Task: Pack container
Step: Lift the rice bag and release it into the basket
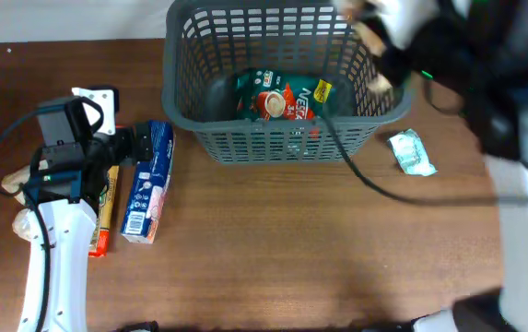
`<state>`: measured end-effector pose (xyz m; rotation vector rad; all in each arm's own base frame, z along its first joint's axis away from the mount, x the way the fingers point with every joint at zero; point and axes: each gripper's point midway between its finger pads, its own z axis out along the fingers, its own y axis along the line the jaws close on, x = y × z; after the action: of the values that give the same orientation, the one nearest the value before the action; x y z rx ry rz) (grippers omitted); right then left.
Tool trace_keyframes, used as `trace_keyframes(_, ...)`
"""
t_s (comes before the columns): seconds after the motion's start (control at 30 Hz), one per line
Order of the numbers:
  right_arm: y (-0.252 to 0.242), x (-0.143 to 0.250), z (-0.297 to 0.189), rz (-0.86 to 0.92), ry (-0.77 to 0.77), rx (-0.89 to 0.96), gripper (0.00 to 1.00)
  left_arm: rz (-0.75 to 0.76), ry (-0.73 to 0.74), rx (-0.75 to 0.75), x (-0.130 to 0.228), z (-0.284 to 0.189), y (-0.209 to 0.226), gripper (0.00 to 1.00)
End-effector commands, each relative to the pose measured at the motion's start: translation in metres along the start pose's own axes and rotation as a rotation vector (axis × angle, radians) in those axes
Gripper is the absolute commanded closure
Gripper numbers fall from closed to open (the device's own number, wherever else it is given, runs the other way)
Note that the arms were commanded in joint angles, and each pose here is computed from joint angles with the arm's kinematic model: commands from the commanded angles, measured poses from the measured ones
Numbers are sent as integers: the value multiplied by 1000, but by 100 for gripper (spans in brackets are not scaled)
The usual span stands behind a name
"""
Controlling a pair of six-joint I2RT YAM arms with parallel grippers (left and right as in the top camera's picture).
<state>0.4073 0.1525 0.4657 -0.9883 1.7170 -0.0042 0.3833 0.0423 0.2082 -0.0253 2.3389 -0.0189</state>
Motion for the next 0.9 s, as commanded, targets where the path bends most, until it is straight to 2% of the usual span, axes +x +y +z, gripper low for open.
trace_keyframes(0.0, 1, 15, 54, -49, 33, -29, 96, -9, -15, 10, -7, -1, 0, 1)
trace_keyframes(0.33, 43, 114, 168, 34, 275, -221, 96, -9, -15, 10, -7, -1, 0, 1)
trace_keyframes(0.57, 67, 160, 193, 112, 406, -288, 96, -9, -14, 10, -7, -1, 0, 1)
trace_keyframes(0.6, 68, 163, 192, 120, 421, -289, 91, -9, -14, 10, -7, -1, 0, 1)
trace_keyframes(0.63, 69, 166, 191, 130, 434, -290, 73, -9, -14, 10, -7, -1, 0, 1)
trace_keyframes(0.67, 69, 167, 190, 142, 444, -287, 49, -9, -15, 10, -7, -1, 0, 1)
trace_keyframes(0.7, 68, 167, 188, 149, 449, -281, 44, -9, -14, 10, -7, -1, 0, 1)
trace_keyframes(0.73, 65, 166, 185, 157, 456, -266, 44, -9, -14, 10, -7, -1, 0, 1)
trace_keyframes(0.87, 48, 156, 162, 190, 479, -171, 30, -9, -15, 10, -7, -1, 0, 1)
